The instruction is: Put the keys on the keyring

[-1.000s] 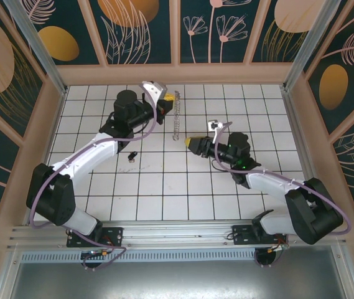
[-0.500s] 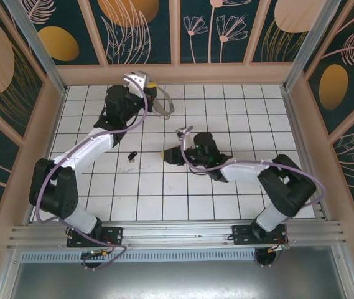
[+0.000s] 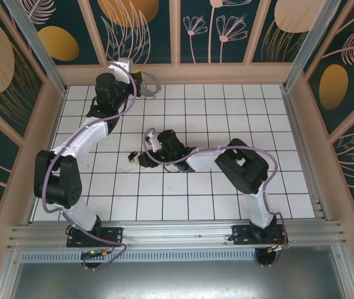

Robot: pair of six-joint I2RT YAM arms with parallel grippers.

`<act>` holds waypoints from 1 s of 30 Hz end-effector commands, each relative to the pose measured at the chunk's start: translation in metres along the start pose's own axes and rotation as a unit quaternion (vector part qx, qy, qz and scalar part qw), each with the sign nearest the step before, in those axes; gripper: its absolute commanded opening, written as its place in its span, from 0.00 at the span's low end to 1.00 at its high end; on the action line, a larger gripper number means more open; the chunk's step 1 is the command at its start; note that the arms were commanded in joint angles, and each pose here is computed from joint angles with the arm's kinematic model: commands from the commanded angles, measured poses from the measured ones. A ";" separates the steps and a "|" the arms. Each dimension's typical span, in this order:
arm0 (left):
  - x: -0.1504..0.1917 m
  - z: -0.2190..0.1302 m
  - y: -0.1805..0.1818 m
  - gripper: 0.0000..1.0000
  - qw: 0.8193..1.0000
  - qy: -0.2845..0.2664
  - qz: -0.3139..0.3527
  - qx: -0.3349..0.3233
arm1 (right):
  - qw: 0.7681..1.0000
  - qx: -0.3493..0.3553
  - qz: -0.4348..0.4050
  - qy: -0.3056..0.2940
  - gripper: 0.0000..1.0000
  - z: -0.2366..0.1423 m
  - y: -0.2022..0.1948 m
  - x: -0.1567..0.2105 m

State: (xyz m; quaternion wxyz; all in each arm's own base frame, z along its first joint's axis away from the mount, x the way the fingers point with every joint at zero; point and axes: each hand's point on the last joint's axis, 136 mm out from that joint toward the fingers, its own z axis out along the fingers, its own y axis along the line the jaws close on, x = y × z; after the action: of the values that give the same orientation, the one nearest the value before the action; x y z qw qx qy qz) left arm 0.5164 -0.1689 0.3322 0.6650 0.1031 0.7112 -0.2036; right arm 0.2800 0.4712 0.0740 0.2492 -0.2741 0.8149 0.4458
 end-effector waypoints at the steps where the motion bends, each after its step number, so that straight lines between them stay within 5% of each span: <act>1: -0.026 0.002 0.003 0.00 0.999 -0.034 -0.009 0.011 | 1.000 0.009 -0.011 0.021 0.31 0.019 0.002 0.002; 30: -0.025 0.009 0.013 0.00 0.998 -0.044 -0.035 0.026 | 0.998 0.038 0.013 0.055 0.28 0.061 -0.013 0.011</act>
State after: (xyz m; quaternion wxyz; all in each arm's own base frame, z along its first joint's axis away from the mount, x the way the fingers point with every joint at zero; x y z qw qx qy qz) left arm 0.5305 -0.1582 0.3299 0.6588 0.0840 0.7096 -0.2353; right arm 0.2909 0.5136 0.0360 0.2094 -0.2814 0.8404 0.4131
